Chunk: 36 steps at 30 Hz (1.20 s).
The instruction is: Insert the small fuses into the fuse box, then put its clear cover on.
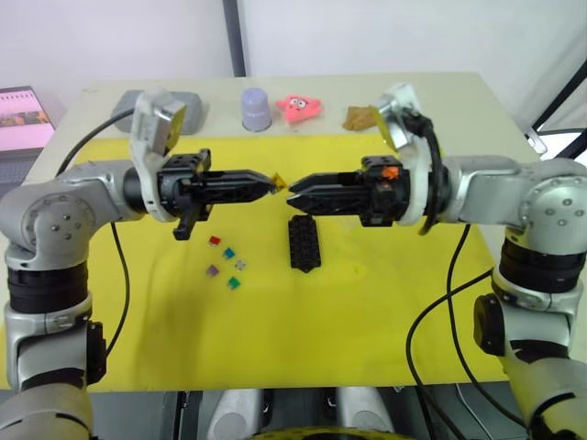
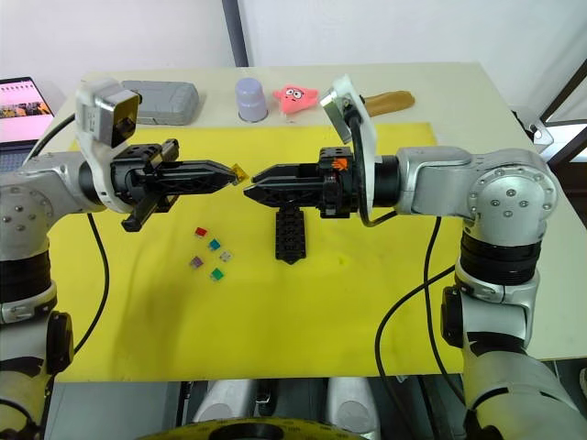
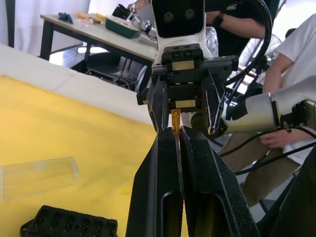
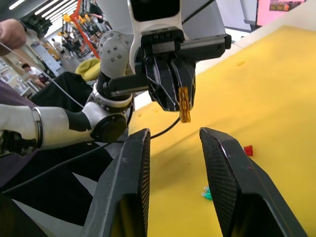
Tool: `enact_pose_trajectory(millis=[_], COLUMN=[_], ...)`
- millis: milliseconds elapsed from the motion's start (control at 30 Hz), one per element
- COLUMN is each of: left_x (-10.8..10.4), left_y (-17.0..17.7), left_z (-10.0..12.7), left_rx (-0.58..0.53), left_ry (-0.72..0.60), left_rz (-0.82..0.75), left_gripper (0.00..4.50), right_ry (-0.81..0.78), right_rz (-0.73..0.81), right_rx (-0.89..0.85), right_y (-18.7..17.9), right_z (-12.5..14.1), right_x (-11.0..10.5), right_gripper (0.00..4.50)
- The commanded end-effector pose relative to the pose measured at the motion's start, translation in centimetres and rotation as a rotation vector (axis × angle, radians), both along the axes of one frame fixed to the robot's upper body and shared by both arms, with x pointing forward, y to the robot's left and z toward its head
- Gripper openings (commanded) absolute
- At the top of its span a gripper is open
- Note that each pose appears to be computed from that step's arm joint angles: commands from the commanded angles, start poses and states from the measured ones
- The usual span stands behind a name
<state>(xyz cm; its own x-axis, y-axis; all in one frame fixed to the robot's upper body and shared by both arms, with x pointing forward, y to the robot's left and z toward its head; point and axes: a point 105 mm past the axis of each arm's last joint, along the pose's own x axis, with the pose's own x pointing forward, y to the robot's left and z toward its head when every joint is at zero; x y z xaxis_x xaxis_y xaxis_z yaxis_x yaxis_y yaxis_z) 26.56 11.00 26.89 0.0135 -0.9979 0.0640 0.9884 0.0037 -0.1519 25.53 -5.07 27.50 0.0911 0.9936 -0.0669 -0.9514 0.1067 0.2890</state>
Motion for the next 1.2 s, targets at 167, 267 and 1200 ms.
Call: enact_pose_trajectory(millis=[167, 267, 1200], left_x=[-0.66, -0.63, -0.45], left_y=[-0.54, -0.56, -0.61], left_z=[0.14, 0.15, 0.29], left_rx=[-0.011, -0.013, -0.016], left_ry=[-0.023, -0.022, -0.023], left_rz=[-0.038, -0.037, -0.020], left_gripper=[0.00, 0.00, 0.00], right_ry=[-0.051, -0.050, -0.051], right_rz=[0.021, 0.023, 0.011], right_rx=[0.039, 0.038, 0.020], right_y=[0.56, 0.65, 0.56], right_z=[1.47, 1.45, 1.02], right_x=[-0.48, -0.53, -0.61], right_gripper=[1.66, 1.66, 0.02])
